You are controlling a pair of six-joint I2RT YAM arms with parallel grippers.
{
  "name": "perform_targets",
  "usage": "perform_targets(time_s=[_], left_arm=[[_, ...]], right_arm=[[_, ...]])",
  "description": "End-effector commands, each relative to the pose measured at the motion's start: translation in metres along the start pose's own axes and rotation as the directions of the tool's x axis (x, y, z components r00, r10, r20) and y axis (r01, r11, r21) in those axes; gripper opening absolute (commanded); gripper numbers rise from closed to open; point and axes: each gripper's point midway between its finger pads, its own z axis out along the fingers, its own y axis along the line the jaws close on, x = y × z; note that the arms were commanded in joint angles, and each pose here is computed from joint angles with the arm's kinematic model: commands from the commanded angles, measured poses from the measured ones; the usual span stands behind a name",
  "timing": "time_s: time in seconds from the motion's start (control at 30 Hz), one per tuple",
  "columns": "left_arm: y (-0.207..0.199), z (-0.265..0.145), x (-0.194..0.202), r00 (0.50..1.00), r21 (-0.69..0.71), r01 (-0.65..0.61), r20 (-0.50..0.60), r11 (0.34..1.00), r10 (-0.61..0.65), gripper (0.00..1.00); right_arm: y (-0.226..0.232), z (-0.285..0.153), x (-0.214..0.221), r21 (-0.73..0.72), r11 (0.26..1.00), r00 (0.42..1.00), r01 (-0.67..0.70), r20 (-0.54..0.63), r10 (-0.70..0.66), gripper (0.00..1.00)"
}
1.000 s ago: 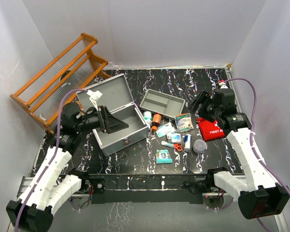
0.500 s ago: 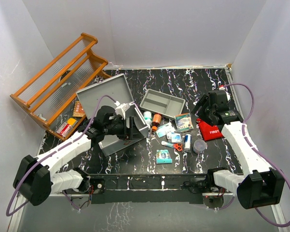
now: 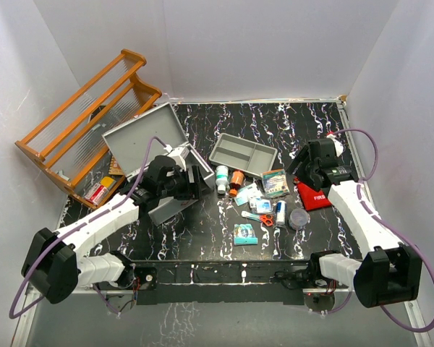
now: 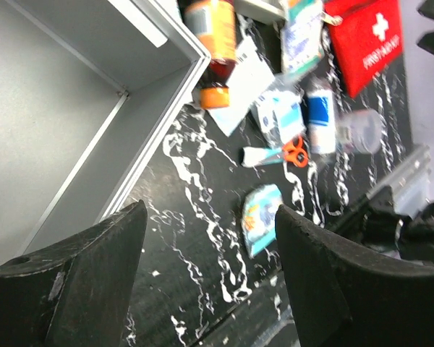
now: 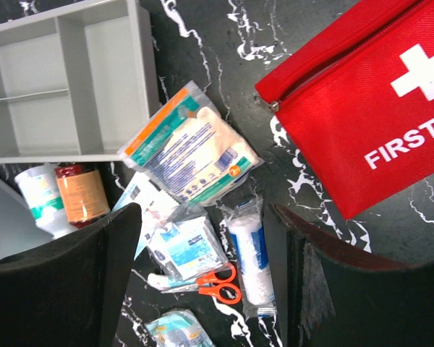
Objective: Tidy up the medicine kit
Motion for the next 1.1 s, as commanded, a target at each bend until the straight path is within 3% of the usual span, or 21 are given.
perform_targets(time_s=[0.0, 0.37, 0.5, 0.8, 1.07], left_arm=[[0.027, 0.008, -0.019, 0.998, -0.163, -0.017, 0.063, 0.986, 0.028, 0.71], [0.04, 0.027, -0.043, 0.993, -0.258, 0.012, 0.12, 0.966, 0.02, 0.72], [0.032, 0.038, -0.043, 0.996, -0.219, -0.015, 0.086, 0.976, 0.034, 0.73], [0.003, 0.04, -0.038, 0.999, -0.076, -0.04, 0.033, 0.996, 0.043, 0.75], [-0.02, 0.037, -0.041, 0.999, 0.026, -0.041, 0.015, 0.999, 0.041, 0.76]], right_arm=[[-0.011, 0.008, -0.031, 0.086, 0.996, 0.991, -0.009, 0.136, -0.003, 0.66], [-0.05, 0.043, -0.038, 0.351, 0.936, 0.986, -0.014, 0.161, -0.046, 0.6], [-0.052, 0.058, -0.039, 0.381, 0.924, 0.987, -0.016, 0.155, -0.046, 0.54], [-0.072, 0.075, -0.048, 0.48, 0.876, 0.982, -0.045, 0.181, -0.049, 0.5], [-0.09, 0.089, -0.062, 0.553, 0.829, 0.985, -0.079, 0.171, -0.02, 0.55]])
